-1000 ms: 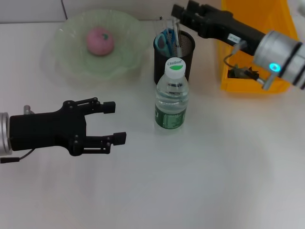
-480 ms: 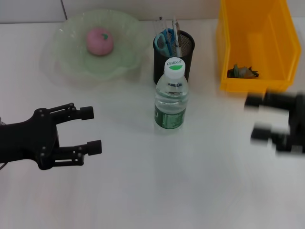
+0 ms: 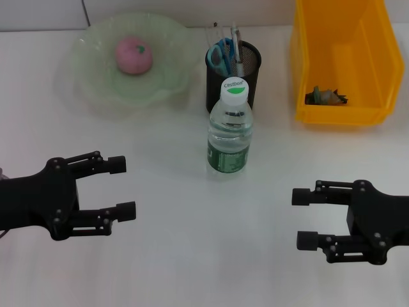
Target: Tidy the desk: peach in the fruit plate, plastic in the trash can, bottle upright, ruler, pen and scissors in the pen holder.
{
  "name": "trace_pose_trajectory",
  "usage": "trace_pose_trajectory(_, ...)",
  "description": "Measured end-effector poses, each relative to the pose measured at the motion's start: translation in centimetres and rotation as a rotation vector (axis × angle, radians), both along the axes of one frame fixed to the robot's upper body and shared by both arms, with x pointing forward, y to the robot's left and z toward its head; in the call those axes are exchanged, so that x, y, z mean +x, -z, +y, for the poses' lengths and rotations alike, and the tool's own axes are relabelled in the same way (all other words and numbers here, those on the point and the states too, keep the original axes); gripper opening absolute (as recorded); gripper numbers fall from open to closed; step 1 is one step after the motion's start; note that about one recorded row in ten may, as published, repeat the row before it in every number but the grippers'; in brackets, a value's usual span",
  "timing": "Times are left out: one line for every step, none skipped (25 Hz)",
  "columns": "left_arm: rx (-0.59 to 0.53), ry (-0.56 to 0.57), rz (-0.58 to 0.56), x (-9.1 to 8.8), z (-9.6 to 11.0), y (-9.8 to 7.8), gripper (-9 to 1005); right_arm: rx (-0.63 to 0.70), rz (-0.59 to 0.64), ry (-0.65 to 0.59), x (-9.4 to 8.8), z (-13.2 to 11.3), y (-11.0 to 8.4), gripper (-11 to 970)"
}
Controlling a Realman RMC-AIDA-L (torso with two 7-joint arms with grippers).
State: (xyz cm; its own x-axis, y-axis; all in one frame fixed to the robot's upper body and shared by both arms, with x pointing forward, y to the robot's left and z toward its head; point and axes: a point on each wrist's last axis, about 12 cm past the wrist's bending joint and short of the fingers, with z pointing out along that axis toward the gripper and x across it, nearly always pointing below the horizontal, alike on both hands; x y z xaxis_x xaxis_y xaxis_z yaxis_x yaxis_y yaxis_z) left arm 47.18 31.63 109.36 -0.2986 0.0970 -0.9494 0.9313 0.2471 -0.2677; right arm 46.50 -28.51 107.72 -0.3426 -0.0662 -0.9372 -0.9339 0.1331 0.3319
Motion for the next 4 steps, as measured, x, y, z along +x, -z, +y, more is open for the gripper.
trace_pose_trajectory(0.0,-0.001,0.001,-0.05,0.02,0.03,859,0.001,-0.001,0.0,0.06,0.12,0.01,718)
trace_pose_trajectory(0.0,-0.003,0.003,-0.12,0.06,0.07,859,0.002,-0.002,0.0,0.1,0.19,0.0,718)
trace_pose_trajectory(0.0,-0.004,0.004,-0.16,0.08,0.1,859,0.003,-0.003,0.001,0.14,0.23,-0.01,718)
trace_pose_trajectory(0.0,-0.004,0.004,-0.18,0.08,0.11,859,0.004,-0.004,0.005,0.18,0.22,-0.02,718)
